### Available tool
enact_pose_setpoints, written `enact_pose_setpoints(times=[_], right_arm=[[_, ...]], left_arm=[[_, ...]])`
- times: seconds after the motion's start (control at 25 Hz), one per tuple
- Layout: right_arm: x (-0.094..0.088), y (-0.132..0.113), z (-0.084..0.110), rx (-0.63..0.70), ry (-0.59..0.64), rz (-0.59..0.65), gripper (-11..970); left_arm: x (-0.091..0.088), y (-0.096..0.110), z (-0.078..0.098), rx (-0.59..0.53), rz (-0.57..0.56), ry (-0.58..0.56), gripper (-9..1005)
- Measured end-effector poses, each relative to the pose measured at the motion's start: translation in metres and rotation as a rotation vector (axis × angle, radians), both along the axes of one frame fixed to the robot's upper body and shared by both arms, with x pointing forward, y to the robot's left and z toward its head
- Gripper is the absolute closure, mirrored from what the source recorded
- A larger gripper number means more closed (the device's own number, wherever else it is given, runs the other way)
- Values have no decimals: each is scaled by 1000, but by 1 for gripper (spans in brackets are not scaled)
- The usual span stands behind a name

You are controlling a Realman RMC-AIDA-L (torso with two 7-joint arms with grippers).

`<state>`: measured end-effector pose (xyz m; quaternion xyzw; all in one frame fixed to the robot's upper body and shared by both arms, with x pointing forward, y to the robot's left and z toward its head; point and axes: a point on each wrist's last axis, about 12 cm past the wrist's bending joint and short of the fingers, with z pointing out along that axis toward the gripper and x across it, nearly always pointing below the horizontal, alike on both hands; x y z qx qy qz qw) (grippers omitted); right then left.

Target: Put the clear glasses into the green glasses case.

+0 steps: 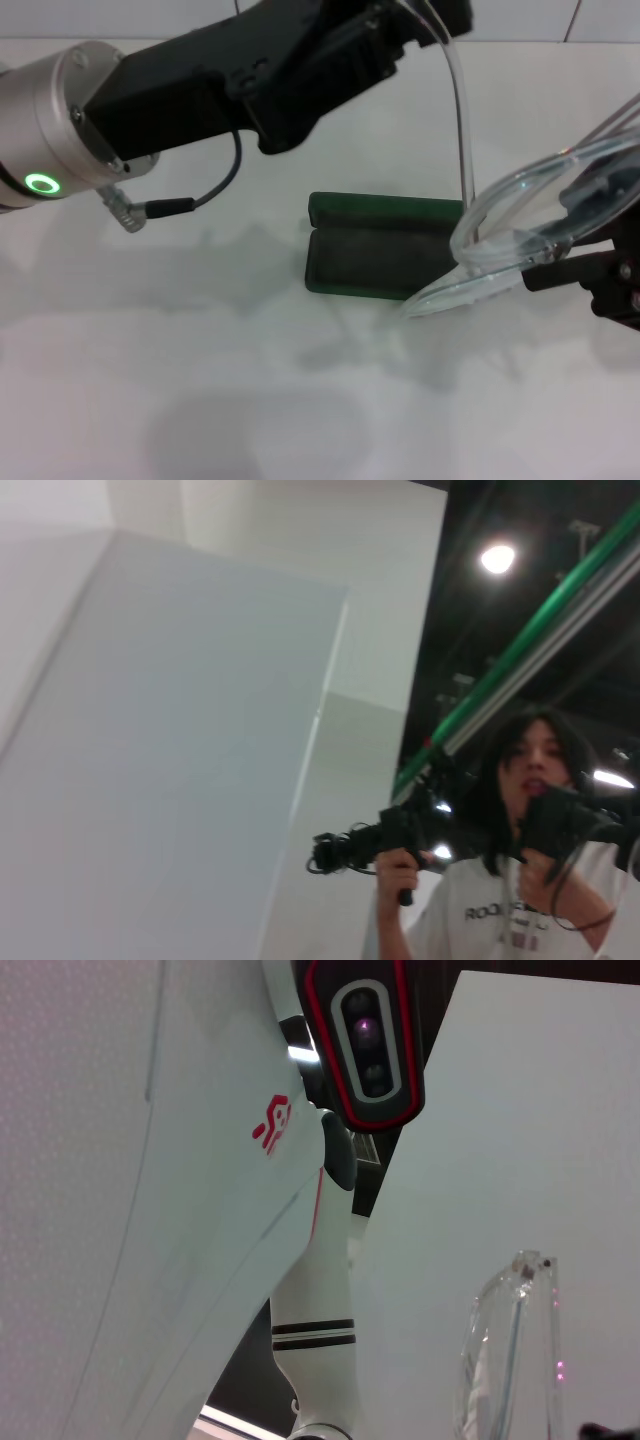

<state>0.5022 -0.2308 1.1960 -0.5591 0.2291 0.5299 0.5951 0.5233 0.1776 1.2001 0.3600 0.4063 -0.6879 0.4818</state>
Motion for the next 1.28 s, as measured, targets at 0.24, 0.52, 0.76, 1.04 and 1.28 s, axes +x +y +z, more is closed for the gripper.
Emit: enact_pose_setpoints(times=[0.24, 0.52, 0.76, 1.04, 1.28], right_arm=[[0, -2, -1, 4, 6, -8, 909], [0, -2, -1, 8, 13, -12, 909], [1, -3, -1, 18, 13, -18, 909], [1, -3, -1, 19, 13, -21, 909], [0, -2, -1, 16, 13, -13, 909]], left_arm=[[-5, -7, 7, 9, -42, -39, 963], [-11, -10, 10, 14, -64, -63, 962], [-14, -8, 7, 14, -59, -61, 962], [-17, -6, 6, 14, -53, -65, 962], [-12, -1, 6, 9, -7, -71, 962]])
